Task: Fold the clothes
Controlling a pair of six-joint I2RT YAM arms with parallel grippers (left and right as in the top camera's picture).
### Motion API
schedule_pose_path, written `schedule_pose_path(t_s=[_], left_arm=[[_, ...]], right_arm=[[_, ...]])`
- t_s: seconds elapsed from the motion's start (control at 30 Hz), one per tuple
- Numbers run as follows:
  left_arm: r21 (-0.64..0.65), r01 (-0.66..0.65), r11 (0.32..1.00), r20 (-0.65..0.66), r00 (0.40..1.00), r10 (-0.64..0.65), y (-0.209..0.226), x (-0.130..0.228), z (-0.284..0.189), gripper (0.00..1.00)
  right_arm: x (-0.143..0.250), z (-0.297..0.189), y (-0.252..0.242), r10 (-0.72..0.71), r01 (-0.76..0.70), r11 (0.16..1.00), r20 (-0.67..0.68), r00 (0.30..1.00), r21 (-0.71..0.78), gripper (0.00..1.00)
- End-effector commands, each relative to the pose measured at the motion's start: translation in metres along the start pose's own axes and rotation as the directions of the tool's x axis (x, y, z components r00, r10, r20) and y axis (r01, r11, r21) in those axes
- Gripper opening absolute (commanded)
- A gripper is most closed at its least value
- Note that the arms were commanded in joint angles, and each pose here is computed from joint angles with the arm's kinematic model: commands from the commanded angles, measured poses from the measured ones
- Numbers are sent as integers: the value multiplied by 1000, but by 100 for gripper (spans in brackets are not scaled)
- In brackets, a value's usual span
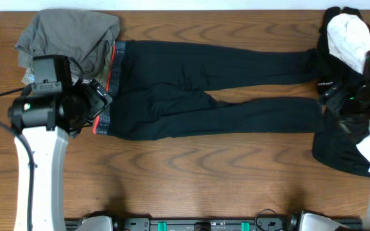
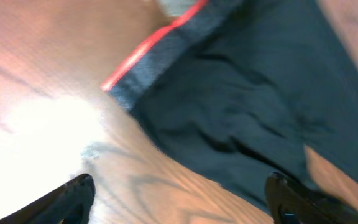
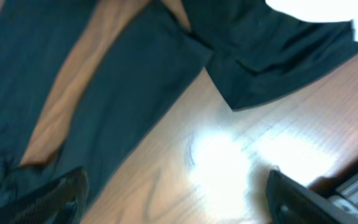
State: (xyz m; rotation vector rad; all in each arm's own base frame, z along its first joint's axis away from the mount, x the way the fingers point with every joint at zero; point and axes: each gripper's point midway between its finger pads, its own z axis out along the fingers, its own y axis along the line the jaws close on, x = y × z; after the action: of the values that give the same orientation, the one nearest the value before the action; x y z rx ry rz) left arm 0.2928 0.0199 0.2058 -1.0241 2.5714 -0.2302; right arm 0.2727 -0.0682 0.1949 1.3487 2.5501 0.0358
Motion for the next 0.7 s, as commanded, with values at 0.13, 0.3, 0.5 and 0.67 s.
schedule_pose_path(t_s=[0.13, 0.3, 0.5, 0.67], left_arm=[[-349, 326, 879, -18, 935, -354, 56, 20, 62, 85], [-433, 389, 813, -28, 896, -443, 69, 32, 104, 86], [-492, 364, 791, -82, 885, -459, 78, 46, 137, 93], [-500, 360, 788, -85, 884, -459, 79, 46, 154, 92]], right_arm=[[2, 74, -8, 250, -251, 968, 54, 967, 21, 94], [-4, 97, -4, 231, -229, 973, 103, 968, -24, 80], [-9, 109, 0, 213, -207, 977, 137, 967, -61, 82], [-14, 110, 5, 168, -157, 984, 158, 973, -79, 83]])
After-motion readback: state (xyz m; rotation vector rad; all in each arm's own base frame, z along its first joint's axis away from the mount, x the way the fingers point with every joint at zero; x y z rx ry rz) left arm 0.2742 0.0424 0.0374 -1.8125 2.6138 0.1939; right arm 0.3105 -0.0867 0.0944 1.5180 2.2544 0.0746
